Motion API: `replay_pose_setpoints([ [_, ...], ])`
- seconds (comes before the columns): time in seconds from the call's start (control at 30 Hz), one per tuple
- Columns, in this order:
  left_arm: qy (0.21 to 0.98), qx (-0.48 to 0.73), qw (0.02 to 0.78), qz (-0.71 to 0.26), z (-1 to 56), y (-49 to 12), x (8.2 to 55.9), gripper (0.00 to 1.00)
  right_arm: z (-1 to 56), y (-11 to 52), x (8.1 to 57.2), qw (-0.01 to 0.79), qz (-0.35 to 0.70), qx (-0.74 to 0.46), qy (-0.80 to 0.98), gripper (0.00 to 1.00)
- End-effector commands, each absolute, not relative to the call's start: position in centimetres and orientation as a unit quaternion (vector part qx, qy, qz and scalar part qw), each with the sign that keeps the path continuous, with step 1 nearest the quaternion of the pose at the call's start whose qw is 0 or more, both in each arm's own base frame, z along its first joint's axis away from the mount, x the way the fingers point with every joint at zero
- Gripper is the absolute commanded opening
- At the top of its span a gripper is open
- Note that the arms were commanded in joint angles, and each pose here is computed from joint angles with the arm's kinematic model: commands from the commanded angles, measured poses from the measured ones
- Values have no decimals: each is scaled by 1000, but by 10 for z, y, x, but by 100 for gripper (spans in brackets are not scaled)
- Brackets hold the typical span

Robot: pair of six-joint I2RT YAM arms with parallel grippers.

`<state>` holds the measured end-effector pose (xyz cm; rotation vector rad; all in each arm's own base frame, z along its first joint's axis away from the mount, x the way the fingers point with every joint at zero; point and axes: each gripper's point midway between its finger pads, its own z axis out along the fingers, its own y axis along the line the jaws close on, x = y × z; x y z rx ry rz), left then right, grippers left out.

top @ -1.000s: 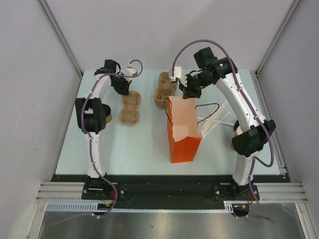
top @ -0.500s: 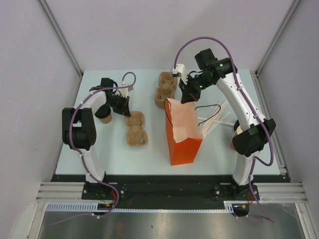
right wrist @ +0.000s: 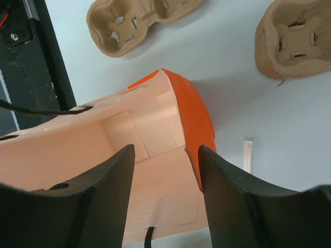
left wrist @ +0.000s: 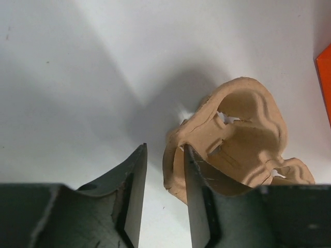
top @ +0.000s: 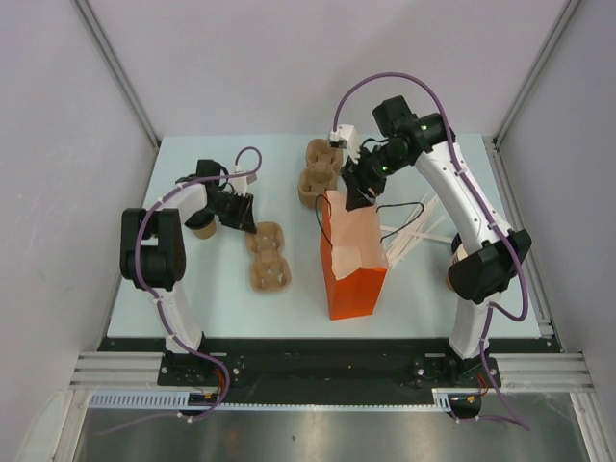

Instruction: Pack the takeout coffee

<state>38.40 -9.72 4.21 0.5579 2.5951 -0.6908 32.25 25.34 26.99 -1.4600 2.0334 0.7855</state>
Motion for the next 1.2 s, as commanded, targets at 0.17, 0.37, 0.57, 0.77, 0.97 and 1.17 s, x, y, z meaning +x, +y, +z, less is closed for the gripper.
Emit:
replay_pose_setpoints([
  [0.17, 896, 276, 267, -222, 92, -99, 404, 53, 279, 231, 299, 233, 237, -581, 743, 46],
  [0.37, 871, 329, 293, -216, 102, -102, 410, 53, 275, 231, 308, 242, 210, -592, 739, 0],
  [0.57, 852, 389, 285, -203, 95, -102, 414, 50, 280, 235, 300, 226, 255, -530, 776, 0],
  [0.77, 838, 419, 283, -207, 88, -111, 415, 52, 282, 235, 292, 207, 295, -492, 793, 0],
  [0.97, 828, 450, 262, -207, 74, -115, 411, 46, 281, 232, 300, 208, 294, -473, 804, 0],
  [1.17, 827, 466, 245, -195, 61, -112, 412, 40, 279, 231, 302, 206, 291, -464, 811, 0],
])
